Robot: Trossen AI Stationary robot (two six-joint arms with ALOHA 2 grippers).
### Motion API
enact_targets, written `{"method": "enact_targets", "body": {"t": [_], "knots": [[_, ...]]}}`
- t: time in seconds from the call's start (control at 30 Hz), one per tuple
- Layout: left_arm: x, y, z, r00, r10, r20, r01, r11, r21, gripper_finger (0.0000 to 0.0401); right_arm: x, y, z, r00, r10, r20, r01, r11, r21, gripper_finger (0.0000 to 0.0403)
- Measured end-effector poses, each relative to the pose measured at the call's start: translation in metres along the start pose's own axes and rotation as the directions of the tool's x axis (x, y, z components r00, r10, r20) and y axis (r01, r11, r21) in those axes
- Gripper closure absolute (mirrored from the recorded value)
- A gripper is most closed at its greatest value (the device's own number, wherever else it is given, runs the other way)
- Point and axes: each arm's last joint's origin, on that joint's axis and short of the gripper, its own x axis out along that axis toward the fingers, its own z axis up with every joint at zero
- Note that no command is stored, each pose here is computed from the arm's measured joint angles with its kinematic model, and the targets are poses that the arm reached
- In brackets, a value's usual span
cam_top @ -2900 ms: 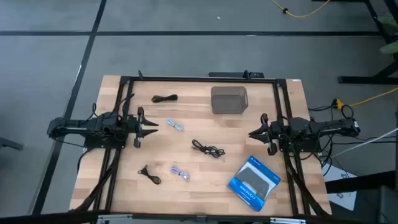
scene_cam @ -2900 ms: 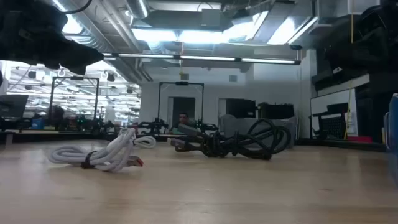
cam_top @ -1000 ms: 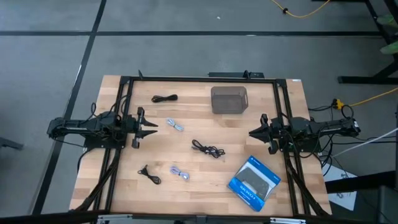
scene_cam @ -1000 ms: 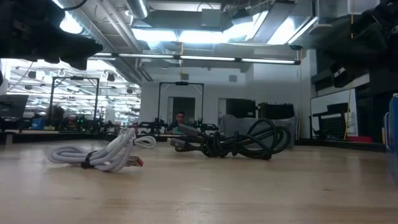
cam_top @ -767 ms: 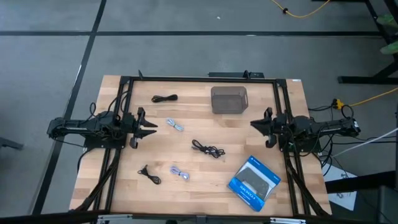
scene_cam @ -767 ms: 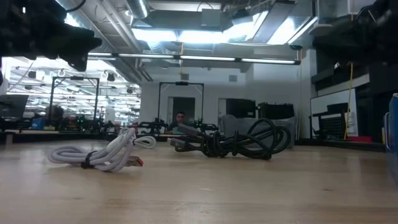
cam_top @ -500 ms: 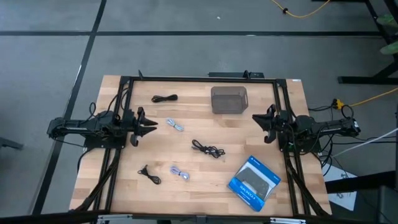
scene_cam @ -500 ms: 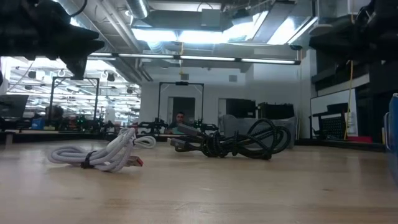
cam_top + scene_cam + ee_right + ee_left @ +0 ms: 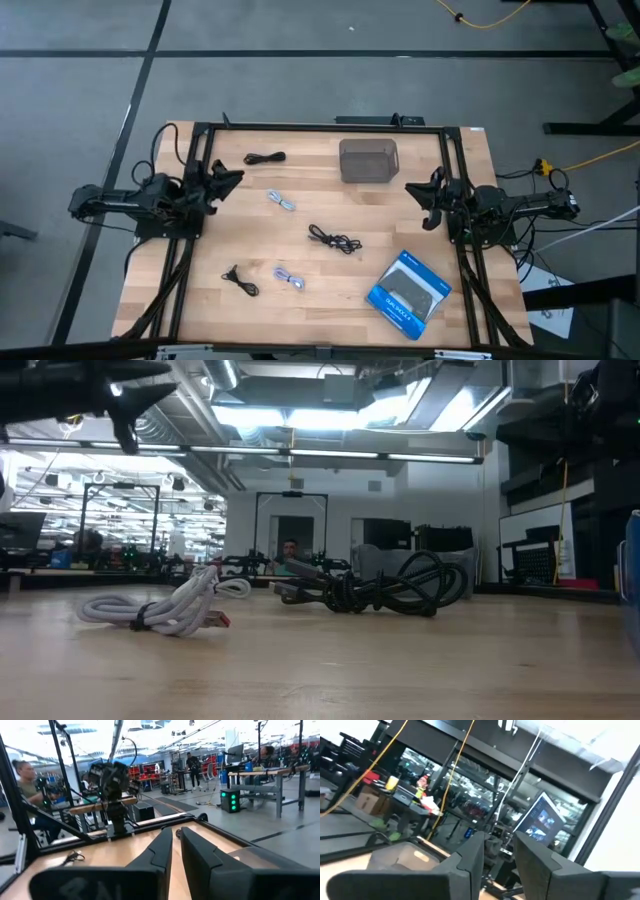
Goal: Pick and place USB-C Cables
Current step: Put the white charger cable into the black bin
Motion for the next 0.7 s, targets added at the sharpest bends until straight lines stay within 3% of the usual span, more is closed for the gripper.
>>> {"method": "enact_targets", "body": {"t": [0.2,0.33,0.57,0.7], "knots": [[0.041,-0.026,0.024,0.996,0.025,-0.088,-0.018,0.997,0.079,0.0302,0.000,0.000,0.000,1.000,0.000,0.000,0.000,1.000,-0.027,0.0358],[0.080,-0.041,0.032,0.953,0.148,-0.263,-0.108,0.981,0.158,0.0302,0.000,0.000,0.000,1.000,0.000,0.000,0.000,0.999,-0.049,0.0358],[0.148,-0.055,0.027,0.789,0.369,-0.491,-0.232,0.919,0.318,0.0302,0.000,0.000,0.000,1.000,0.001,-0.001,-0.001,0.999,-0.046,0.0358],[0.173,-0.051,0.019,0.656,0.481,-0.582,-0.280,0.871,0.404,0.0302,0.000,0.000,-0.002,1.000,0.000,-0.024,-0.001,1.000,-0.016,0.0358]]}}
